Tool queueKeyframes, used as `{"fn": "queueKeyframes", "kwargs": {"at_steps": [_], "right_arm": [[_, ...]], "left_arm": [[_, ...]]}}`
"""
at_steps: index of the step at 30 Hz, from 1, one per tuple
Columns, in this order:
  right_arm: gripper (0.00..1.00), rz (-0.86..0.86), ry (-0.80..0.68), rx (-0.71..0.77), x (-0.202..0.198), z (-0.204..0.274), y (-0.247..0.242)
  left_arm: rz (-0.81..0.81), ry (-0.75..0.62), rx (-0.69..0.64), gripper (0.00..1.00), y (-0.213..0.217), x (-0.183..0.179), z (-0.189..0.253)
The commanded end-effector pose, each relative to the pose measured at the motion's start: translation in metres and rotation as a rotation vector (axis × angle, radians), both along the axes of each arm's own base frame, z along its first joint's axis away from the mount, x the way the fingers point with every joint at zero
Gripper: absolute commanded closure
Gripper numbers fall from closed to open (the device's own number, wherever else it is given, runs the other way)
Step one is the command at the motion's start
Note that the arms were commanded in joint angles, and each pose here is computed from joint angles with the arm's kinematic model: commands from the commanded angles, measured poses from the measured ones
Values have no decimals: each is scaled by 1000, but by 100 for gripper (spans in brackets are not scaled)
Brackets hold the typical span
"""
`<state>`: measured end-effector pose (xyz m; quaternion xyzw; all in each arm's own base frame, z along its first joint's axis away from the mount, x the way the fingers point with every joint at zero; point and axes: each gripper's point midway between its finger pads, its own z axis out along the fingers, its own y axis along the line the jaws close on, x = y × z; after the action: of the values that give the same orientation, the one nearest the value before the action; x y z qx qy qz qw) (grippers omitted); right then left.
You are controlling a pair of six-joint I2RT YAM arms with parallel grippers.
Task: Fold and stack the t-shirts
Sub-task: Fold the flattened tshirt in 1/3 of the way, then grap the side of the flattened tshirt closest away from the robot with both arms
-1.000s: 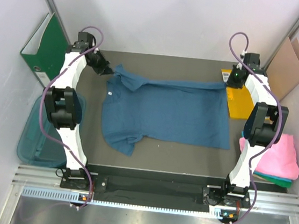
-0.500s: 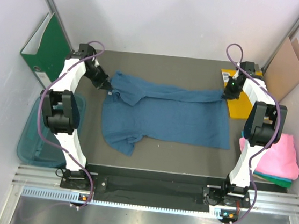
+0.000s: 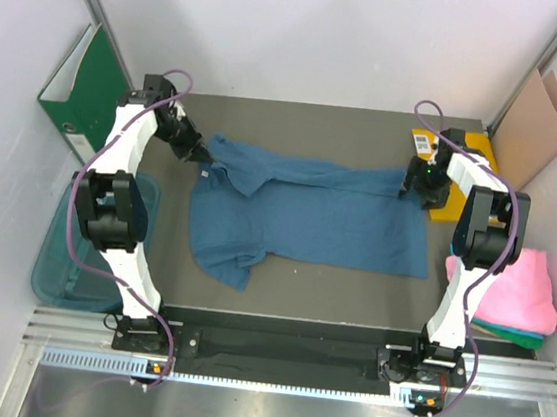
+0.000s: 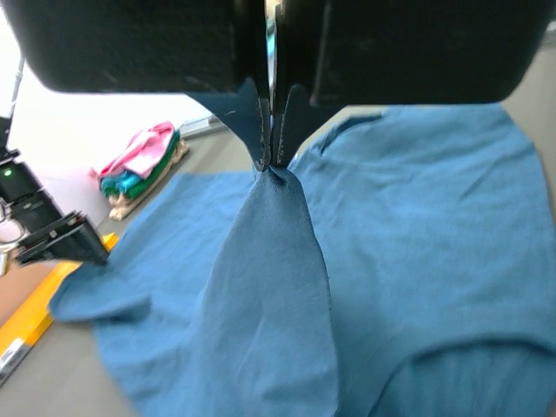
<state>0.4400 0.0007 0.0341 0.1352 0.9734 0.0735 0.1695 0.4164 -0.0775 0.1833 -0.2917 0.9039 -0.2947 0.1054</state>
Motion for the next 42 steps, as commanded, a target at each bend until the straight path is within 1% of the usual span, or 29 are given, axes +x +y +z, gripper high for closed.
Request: {"fn": "queueKeyframes", "kwargs": {"at_steps": [1, 2, 5, 6, 9, 10, 11, 12, 13, 14, 16, 17, 19, 20, 22, 23, 24, 26, 27, 29, 30, 33, 34, 36, 37, 38, 40, 41, 42], "right_arm": [[6, 3, 8, -32, 1, -4, -4], [1, 10, 11, -33, 0, -5, -2], [0, 14, 13, -38, 0, -7, -1], [0, 16, 13, -43, 0, -7, -1], [0, 21, 12, -49, -1, -6, 2], [0, 29, 7, -52, -1, -5, 3], [0, 37, -10, -54, 0, 2, 6], [1, 42, -15, -60, -2, 4, 6], [0, 55, -37, -67, 0, 9, 8], [1, 59, -83, -71, 1, 26, 10], [0, 50, -125, -78, -2, 39, 9], [0, 43, -180, -74, -3, 60, 10], [0, 17, -198, -60, -13, 65, 11], [0, 12, -227, -49, -17, 78, 14], [0, -11, -206, -13, -32, 73, 19], [0, -15, -216, 2, -37, 78, 21], [0, -14, -183, 26, -50, 69, 26], [0, -31, -169, 55, -62, 67, 30], [0, -33, -146, 66, -72, 60, 32], [1, -43, -130, 75, -81, 57, 33], [0, -43, -114, 74, -88, 52, 34], [0, -53, -105, 72, -95, 53, 32], [0, -56, -102, 72, -96, 53, 31], [0, -67, -102, 78, -97, 55, 29], [0, -72, -102, 82, -97, 56, 29], [0, -79, -102, 90, -96, 57, 28], [1, -84, -107, 97, -94, 58, 26], [0, -90, -105, 101, -93, 57, 25], [0, -89, -106, 105, -92, 58, 25]], "left_arm": [[-21, 69, -39, 100, -6, -37, 6], [-22, 80, -37, 100, -6, -41, 3], [-26, 134, -3, 100, -1, -56, -11], [-29, 175, 5, 100, 0, -66, -23], [-30, 225, 26, 100, 2, -76, -41], [-30, 247, 50, 84, 6, -80, -49], [-30, 274, 65, 60, 8, -85, -53], [-33, 283, 82, 27, 11, -87, -55], [-28, 270, 116, 5, 15, -85, -53], [-27, 253, 129, 1, 18, -83, -49], [-35, 164, 158, 1, 21, -74, -29], [-39, 106, 170, 1, 22, -69, -17], [-83, 15, 159, 1, 15, -64, -2], [-113, -12, 135, 1, 8, -67, 3], [-198, -31, 129, 1, -12, -75, 1], [-251, -21, 124, 1, -25, -86, -7], [-345, -38, 134, 1, -46, -96, -10], [-437, -34, 193, 1, -62, -112, -22], [-531, -16, 261, 1, -74, -130, -37], [-608, -13, 325, 4, -82, -144, -50], [-645, 20, 374, 5, -84, -158, -65], [-658, 66, 396, 8, -82, -177, -79], [-668, 105, 422, 8, -75, -189, -90], [-686, 104, 454, 7, -71, -201, -92], [-693, 125, 495, 7, -63, -209, -100], [-699, 108, 506, 7, -62, -213, -99], [-700, 102, 503, 6, -61, -219, -104], [-704, 109, 484, 6, -62, -228, -109], [-701, 85, 471, 6, -67, -226, -111]]}}
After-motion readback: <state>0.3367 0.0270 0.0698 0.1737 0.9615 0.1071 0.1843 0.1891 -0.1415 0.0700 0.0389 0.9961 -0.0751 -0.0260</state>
